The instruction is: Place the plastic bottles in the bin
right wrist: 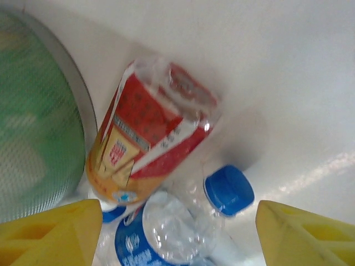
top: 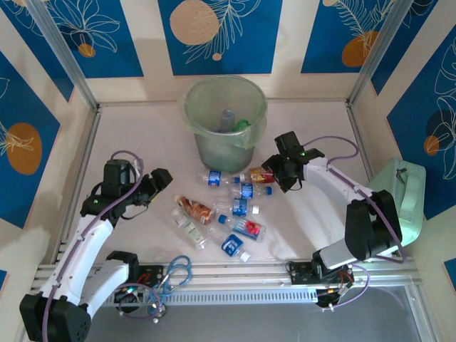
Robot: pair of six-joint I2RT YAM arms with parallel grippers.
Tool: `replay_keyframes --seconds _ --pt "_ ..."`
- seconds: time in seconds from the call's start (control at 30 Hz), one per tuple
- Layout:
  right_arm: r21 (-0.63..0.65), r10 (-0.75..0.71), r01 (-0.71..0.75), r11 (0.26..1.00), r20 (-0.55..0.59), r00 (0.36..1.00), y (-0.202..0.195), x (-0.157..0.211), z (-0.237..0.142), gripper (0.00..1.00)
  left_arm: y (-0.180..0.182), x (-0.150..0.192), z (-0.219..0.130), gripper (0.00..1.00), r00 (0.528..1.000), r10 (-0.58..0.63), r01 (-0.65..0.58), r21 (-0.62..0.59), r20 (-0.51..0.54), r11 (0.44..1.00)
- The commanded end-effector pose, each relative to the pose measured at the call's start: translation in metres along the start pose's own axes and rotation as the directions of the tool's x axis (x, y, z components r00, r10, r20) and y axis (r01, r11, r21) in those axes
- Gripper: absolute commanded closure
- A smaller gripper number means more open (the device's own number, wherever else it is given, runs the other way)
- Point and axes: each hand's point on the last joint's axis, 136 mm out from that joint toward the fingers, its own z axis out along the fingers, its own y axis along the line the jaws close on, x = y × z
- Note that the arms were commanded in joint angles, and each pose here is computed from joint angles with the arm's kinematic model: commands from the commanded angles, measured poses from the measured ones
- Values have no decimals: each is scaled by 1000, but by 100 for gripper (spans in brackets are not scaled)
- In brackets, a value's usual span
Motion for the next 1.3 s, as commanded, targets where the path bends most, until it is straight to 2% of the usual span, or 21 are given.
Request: replay_keyframes --seconds 0.0,0.07,0.23,0.63,1.03,1.27 --pt "-57 87 -89 994 -35 996 17 -10 9 26 -7 0 -3 23 1000 6 -7 48 7 999" --pt "-83 100 -104 991 -52 994 26 -15 14 25 -8 1 -2 23 1000 4 -4 57 2 998" --pt "-56 134 -137 989 -47 990 34 -26 24 23 -12 2 0 23 1000 6 -5 76 -8 997" --pt "49 256 -253 966 -85 963 19 -12 49 21 -21 0 6 23 1000 8 -5 120 -26 993" --pt "88 238 -232 969 -64 969 12 -23 59 38 -24 -1 8 23 1000 11 -7 127 -29 992" --pt "64 197 -195 979 -27 980 12 -30 44 47 -31 -7 7 23 1000 25 -22 133 -19 991"
